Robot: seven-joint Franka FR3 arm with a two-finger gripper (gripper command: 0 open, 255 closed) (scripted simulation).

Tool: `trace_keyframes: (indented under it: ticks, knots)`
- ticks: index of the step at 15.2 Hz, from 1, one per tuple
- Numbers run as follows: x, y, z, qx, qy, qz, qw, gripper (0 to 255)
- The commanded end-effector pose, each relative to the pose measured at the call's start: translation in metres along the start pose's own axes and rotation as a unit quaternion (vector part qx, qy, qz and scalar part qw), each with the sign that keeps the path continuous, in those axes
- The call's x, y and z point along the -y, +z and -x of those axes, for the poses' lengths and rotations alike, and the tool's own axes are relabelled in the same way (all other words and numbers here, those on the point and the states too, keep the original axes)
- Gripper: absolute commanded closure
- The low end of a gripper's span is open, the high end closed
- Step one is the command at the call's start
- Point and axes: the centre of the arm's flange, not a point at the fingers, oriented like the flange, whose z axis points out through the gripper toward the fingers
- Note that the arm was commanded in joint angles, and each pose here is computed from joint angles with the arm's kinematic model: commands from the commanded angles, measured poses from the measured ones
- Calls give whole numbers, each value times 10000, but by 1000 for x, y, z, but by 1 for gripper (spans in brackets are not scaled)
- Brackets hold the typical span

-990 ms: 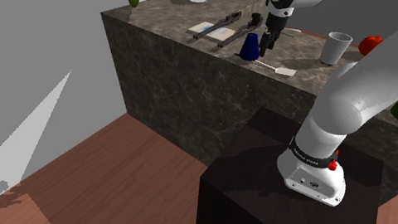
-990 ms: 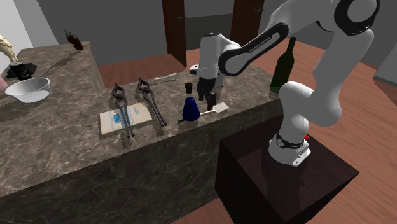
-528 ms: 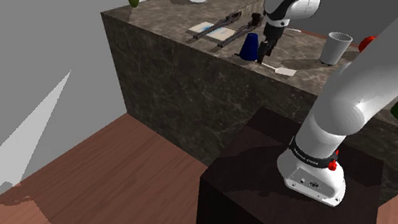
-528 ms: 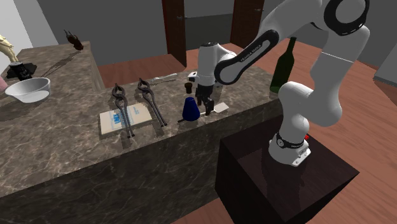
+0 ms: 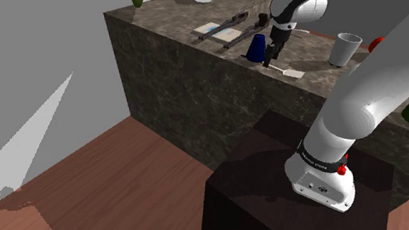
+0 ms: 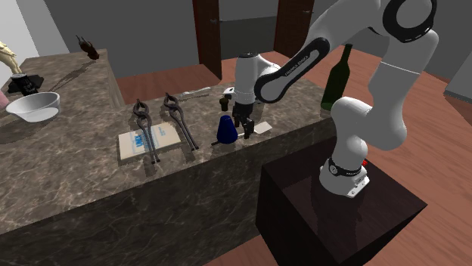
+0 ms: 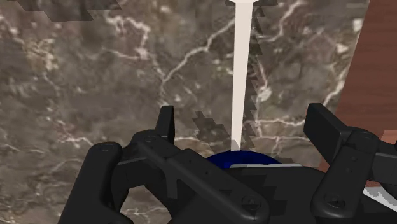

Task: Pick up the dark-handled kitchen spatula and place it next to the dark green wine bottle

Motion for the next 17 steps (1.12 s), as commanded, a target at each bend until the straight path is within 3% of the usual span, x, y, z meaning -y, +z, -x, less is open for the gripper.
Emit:
trace_keyframes:
  ticks: [1, 2, 11, 17]
  knots:
    - [0, 0, 0, 0, 0, 0, 10000, 0]
    - [0, 0, 0, 0, 0, 0, 10000, 255]
    - [0, 0, 0, 0, 0, 0, 10000, 255]
    - [0, -32, -2, 0, 0, 0, 10000, 255]
